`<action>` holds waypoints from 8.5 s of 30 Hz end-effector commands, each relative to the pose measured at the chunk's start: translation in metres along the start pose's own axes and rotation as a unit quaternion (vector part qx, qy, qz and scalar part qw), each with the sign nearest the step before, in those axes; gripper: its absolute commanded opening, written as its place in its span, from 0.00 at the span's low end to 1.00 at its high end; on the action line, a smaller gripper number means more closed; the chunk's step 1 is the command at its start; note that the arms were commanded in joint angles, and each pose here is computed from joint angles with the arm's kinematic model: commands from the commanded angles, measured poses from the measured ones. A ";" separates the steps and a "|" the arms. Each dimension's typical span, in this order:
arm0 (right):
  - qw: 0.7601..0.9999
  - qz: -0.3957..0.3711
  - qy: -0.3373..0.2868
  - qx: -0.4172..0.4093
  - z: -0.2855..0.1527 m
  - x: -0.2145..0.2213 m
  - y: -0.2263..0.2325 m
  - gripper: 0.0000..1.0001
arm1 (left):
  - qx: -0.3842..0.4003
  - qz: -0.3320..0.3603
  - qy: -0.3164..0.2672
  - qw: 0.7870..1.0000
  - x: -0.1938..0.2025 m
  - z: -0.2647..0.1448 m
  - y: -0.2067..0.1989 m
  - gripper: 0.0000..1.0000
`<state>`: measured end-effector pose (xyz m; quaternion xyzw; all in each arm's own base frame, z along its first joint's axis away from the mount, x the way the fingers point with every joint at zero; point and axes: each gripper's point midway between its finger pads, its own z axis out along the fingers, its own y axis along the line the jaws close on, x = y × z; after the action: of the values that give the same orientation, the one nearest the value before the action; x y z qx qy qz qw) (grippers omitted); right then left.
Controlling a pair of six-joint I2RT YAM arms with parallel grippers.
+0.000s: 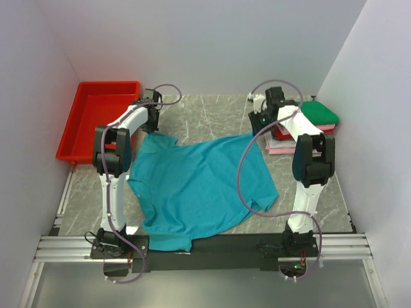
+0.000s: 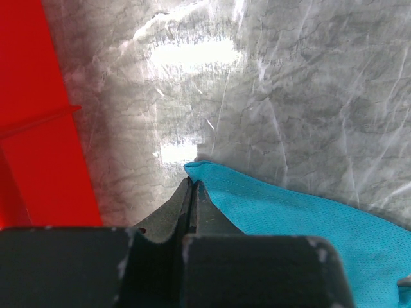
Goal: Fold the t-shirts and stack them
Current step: Flatten the tshirt out, then fold the tshirt
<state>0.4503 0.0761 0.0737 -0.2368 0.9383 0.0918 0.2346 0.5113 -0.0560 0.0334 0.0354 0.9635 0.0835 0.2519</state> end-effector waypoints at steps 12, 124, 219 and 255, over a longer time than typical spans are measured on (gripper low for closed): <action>0.999 0.039 -0.018 0.009 0.034 -0.053 -0.026 0.54 | 0.010 -0.014 -0.036 0.999 -0.022 -0.024 0.001 0.00; 0.767 -0.153 -0.595 0.182 -0.564 -0.049 0.139 0.00 | 0.279 -0.108 -0.772 0.560 0.025 -0.729 0.089 0.01; 0.977 -0.013 -0.213 0.012 -0.016 -0.087 -0.050 0.00 | 0.326 -0.136 -0.278 0.893 0.004 -0.209 -0.026 0.00; 0.981 -0.037 -0.191 0.006 -0.023 -0.057 -0.052 0.00 | 0.343 -0.136 -0.239 0.898 0.066 -0.231 -0.034 0.00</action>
<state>0.5116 0.0514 0.0983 -0.2325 0.8781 0.1345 0.3959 0.3455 -0.1110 0.1838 -0.0040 0.8484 -0.2869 0.4449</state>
